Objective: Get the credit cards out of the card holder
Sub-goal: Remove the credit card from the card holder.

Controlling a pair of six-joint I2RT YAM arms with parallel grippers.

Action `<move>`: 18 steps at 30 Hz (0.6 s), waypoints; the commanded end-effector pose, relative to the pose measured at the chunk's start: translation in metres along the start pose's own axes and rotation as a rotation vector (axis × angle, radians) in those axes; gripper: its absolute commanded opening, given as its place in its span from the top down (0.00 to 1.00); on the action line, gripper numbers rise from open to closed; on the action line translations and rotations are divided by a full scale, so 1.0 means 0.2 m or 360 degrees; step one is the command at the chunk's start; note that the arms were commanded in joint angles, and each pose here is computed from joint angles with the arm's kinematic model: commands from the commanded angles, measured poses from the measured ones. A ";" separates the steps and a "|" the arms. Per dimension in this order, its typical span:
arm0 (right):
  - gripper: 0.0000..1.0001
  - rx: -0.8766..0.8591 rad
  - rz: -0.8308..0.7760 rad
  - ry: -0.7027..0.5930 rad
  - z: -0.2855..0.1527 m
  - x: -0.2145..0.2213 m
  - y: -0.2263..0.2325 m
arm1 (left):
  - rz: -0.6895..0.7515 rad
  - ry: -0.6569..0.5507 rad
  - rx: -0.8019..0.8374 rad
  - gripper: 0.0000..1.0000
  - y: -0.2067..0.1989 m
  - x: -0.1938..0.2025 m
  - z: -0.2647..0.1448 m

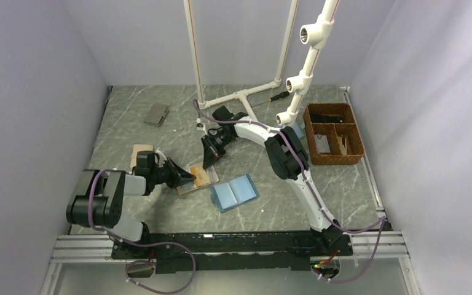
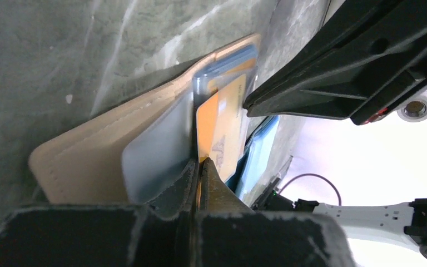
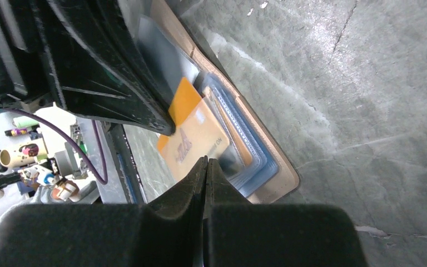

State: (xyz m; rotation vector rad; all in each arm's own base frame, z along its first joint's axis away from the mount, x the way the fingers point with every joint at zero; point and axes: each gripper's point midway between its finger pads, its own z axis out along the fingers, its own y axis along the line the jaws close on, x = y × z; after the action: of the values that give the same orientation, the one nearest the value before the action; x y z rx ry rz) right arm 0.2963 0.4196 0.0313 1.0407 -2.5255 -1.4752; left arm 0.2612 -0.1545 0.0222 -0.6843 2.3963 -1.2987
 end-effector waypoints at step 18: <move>0.86 0.0155 -0.0257 -0.0007 -0.06 -0.01 -0.06 | 0.0312 -0.0313 -0.0176 1.00 -0.12 -0.13 -0.30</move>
State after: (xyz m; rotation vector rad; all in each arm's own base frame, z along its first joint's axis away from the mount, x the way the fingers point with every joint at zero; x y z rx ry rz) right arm 0.2967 0.4192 0.0326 1.0925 -2.5142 -1.4907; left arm 0.2559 -0.1210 0.0526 -0.6546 2.3495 -1.0980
